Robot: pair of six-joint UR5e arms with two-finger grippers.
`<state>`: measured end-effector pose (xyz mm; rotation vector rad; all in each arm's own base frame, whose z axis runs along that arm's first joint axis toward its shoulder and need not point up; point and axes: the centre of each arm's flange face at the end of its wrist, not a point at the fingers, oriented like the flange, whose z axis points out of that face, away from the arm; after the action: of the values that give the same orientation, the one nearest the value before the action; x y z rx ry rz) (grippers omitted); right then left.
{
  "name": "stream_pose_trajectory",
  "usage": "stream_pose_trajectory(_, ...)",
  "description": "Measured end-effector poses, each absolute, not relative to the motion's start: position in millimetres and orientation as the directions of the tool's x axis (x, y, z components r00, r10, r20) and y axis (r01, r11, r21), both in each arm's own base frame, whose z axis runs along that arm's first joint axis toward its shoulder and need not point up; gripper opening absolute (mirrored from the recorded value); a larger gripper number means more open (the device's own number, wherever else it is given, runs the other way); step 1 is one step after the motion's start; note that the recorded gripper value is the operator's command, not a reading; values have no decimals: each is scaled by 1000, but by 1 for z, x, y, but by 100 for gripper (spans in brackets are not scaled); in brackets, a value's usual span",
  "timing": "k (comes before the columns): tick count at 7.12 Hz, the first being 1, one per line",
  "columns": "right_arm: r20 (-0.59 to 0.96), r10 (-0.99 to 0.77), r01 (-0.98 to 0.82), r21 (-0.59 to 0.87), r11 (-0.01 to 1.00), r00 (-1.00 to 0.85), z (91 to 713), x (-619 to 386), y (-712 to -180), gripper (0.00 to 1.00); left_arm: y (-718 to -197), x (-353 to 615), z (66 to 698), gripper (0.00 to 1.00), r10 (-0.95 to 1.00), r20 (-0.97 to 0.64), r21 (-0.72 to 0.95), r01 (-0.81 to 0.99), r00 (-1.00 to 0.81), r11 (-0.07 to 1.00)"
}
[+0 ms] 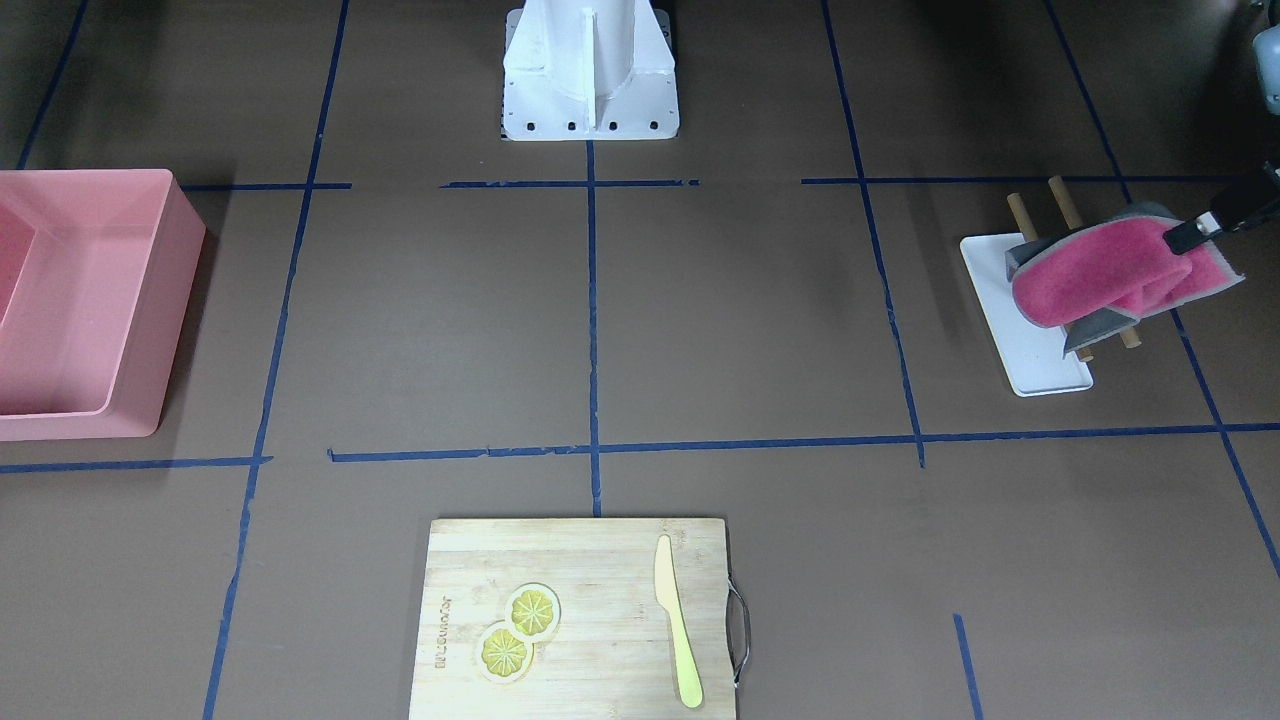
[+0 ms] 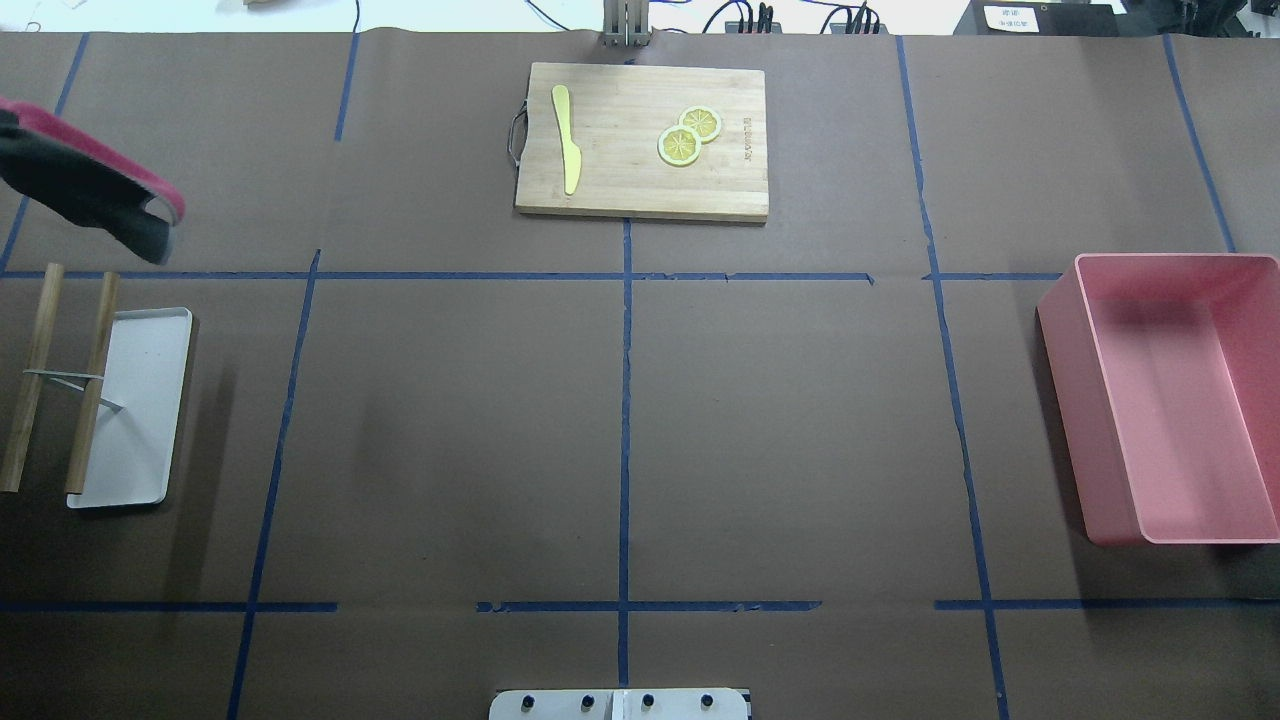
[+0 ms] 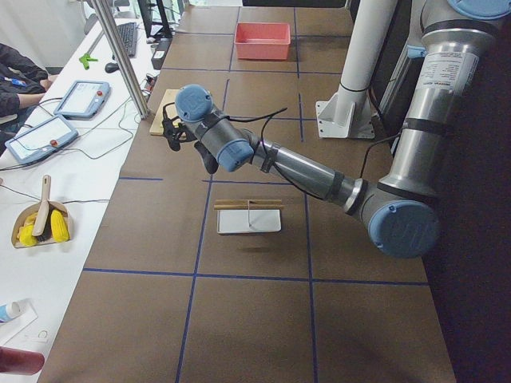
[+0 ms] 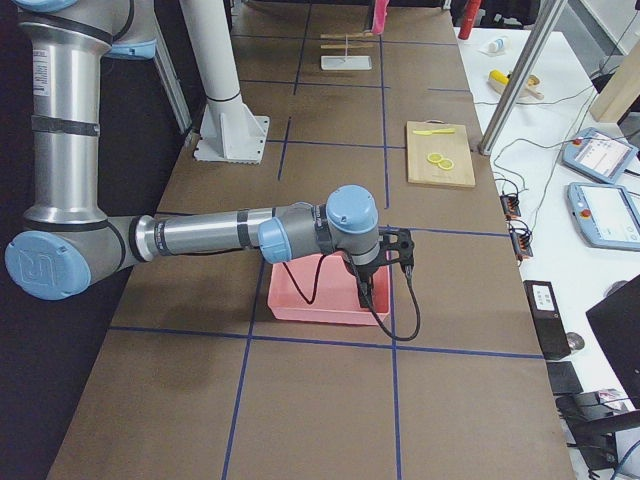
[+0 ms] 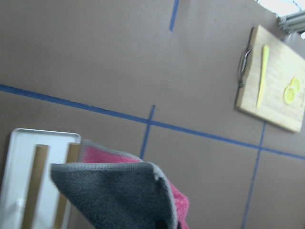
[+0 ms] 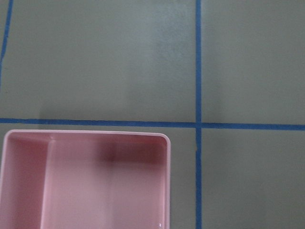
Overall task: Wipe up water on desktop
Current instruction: 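Lift the cloth off the tray toward the table center with the left gripper, then bring the cloth to the center while the right gripper reaches in to grasp it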
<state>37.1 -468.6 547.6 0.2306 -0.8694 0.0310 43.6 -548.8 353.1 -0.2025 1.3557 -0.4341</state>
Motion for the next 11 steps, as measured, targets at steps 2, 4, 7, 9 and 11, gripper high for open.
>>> stream_pose_trajectory(2, 813, -92, -166, 226, 960, 575, 503, -25, -476, 100, -564, 85, 303, 1, -540, -832, -518, 174, 128, 838)
stream_pose_trajectory(4, 873, -115, -207, 237, 949, 474, 450, -83, -485, 100, -569, 132, 266, 1, -596, -794, -565, 216, 121, 796)
stream_pose_trajectory(7, 901, -150, -252, 269, 930, 407, 365, -172, -489, 99, -541, 254, 223, 2, -538, -839, -489, 326, 76, 809)
stream_pose_trajectory(9, 891, -235, -239, 344, 908, 390, 323, -228, -474, 99, -520, 318, 186, 2, -535, -845, -507, 358, -24, 784)
stream_pose_trajectory(11, 869, -369, -197, 446, 873, 329, 263, -301, -454, 99, -516, 345, 156, 2, -528, -842, -529, 366, -114, 765)
